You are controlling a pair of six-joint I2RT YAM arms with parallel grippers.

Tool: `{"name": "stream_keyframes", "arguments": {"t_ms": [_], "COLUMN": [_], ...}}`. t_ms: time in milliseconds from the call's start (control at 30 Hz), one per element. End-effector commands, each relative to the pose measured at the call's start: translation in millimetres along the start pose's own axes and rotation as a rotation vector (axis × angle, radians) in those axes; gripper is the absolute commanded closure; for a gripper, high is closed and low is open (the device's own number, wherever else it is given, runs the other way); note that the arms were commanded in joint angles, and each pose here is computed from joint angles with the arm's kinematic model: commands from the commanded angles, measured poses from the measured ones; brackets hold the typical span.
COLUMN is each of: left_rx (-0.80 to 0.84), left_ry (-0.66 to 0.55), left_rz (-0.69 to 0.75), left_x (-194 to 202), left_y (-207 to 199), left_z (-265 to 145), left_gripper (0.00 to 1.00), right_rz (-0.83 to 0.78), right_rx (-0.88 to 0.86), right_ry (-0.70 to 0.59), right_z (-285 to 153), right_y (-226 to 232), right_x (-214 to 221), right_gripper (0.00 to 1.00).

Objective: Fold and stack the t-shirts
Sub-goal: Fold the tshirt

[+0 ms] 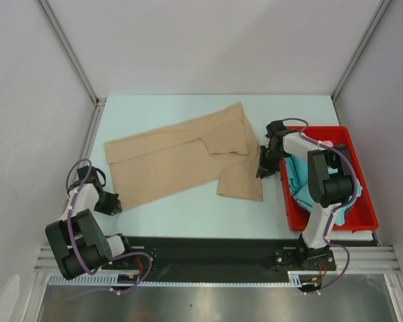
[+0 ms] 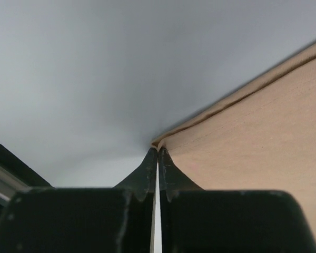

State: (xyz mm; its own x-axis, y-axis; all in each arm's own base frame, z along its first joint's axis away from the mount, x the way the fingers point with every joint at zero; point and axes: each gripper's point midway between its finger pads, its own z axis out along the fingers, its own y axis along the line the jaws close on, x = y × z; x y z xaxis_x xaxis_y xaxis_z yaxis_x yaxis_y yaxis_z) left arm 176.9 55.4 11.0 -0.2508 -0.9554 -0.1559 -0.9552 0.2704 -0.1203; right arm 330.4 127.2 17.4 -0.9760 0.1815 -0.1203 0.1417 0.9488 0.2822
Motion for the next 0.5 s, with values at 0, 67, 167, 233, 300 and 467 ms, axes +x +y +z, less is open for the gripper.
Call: {"name": "stream_keyframes", "arguments": {"t_ms": [0,67,167,233,300,467], "left_rx": [-0.059,-0.053,-0.045,-0.052,-0.074,-0.1], "left_ry": [-0.049,-0.051,-0.064,-0.066,-0.052,-0.056], "left_rz": [0.004,0.002,-0.007,-0.025,-0.038,-0.087], "left_x": [-11,-12,-12,-10,-5,-1], "left_y": [11,9,10,14,19,27], "left_z": [6,4,-3,-9,-10,-13], "left_gripper": [0.99,1.0,1.0,1.0,1.0,1.0], "right_rz": [0.004,0.009,0.015,0.014,0.022,0.02], "right_rx": [-0.032,-0.032,-0.004,0.02,0.044,0.041], "right_ry": [0.006,0.014,-0.006,-0.029,-0.048,-0.048], "right_z": [11,11,5,-7,-15,-27], "right_y": [6,5,0,-5,-11,-13], "right_x": [-2,1,2,4,6,15], "right_gripper": [0.8,0.96,1.0,1.0,1.0,1.0]}}
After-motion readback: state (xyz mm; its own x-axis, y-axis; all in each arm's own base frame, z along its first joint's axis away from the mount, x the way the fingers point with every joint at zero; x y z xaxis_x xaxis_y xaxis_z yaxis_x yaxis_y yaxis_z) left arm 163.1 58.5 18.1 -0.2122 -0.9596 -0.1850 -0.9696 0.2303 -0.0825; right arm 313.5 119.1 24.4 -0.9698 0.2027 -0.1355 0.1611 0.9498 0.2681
